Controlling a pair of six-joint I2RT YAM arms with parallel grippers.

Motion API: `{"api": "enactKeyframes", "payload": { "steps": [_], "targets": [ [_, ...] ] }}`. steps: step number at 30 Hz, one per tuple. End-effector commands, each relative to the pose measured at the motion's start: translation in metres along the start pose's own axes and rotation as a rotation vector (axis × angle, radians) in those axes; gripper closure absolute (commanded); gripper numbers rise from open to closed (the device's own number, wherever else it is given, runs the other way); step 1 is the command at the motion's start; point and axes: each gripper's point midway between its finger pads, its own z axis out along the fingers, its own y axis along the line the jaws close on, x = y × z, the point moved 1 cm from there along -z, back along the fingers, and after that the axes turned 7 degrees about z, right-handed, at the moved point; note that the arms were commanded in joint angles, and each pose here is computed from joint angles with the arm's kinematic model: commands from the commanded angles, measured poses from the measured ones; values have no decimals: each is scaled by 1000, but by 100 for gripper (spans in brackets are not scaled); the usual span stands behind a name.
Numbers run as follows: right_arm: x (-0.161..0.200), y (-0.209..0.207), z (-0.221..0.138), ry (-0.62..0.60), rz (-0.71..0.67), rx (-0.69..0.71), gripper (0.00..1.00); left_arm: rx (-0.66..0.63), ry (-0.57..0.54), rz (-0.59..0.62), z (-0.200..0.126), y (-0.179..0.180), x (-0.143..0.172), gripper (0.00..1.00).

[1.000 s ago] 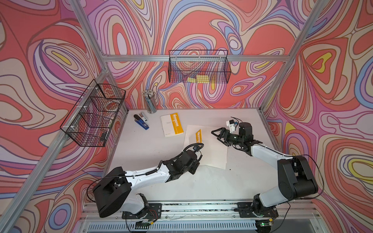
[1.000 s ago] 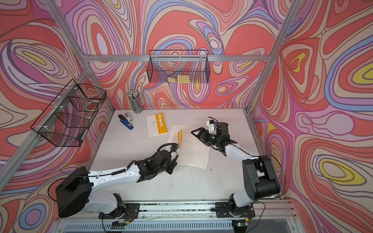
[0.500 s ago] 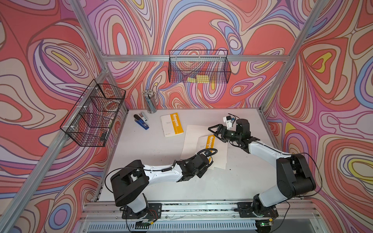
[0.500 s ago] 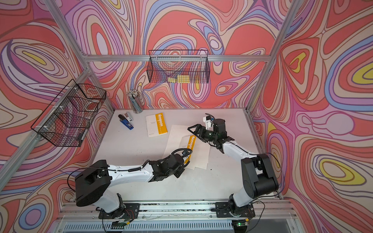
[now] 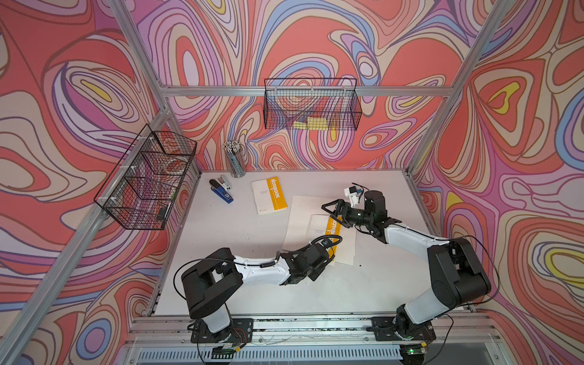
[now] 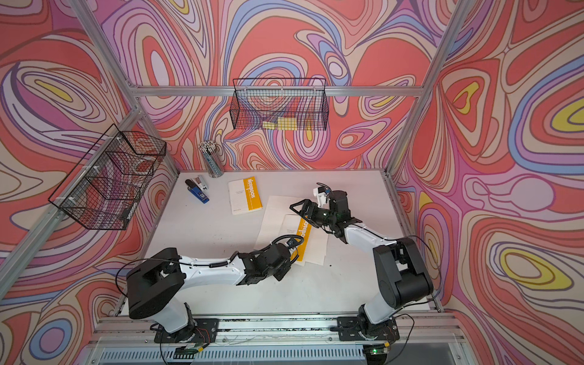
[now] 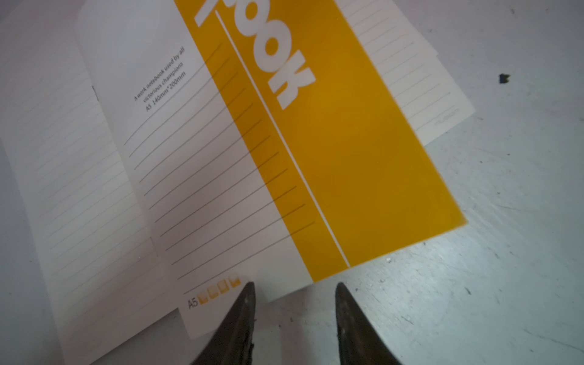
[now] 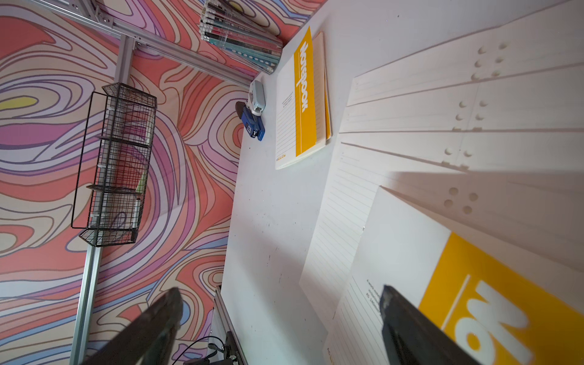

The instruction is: Close the notebook

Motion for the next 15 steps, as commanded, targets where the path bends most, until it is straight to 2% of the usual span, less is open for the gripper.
{"api": "enactKeyframes", "payload": {
  "steps": [1,10,15],
  "targets": [
    [9,-11,7,7,15,17,2,17,-23,-7,2,-6,-12,58],
    [41,-44,8,51,67,87,2,18,-49,-19,-2,-5,-18,57],
    [52,-61,5,55,83,118,2,39,-81,-9,-16,-5,-27,56]
  ]
}}
